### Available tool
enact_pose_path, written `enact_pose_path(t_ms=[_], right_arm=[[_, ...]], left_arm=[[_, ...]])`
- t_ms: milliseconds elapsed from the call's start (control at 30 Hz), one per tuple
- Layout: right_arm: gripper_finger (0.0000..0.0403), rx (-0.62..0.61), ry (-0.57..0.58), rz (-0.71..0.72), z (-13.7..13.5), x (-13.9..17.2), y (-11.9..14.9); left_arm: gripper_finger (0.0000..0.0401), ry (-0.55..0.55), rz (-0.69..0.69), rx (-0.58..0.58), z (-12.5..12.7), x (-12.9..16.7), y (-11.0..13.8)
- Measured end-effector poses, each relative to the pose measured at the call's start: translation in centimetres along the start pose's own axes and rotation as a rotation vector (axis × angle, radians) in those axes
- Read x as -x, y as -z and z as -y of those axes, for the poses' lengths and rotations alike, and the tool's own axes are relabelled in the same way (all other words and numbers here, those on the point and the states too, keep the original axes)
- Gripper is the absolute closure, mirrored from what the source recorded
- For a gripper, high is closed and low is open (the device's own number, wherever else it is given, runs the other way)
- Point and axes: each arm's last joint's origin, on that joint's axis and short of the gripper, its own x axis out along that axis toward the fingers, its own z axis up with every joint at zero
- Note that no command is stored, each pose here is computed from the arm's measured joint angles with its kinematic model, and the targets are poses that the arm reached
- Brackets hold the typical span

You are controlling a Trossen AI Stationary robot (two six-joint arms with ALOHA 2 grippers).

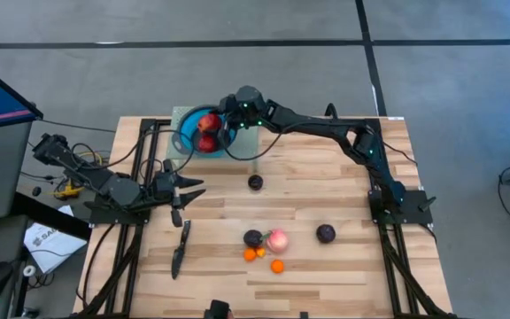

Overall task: Pick & Place Fruit
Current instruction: Put the red pomegranate into the blue strainer bowl on the shelf

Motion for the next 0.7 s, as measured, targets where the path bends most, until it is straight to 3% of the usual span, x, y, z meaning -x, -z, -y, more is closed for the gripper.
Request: enact_pose_path(t_ms=[533,700], right_arm=[[0.0005,-0.017,0.003,-0.056,0.1,0.1,0.5],[0.0004,-0.001,0.005,-0.054,0.0,0.4,-0.7]], left_arm=[[0.0289,0.000,0.000,0.001,0.0,0.0,0.0],[0.0289,0.000,0.001,0.001,0.0,0.0,0.0]])
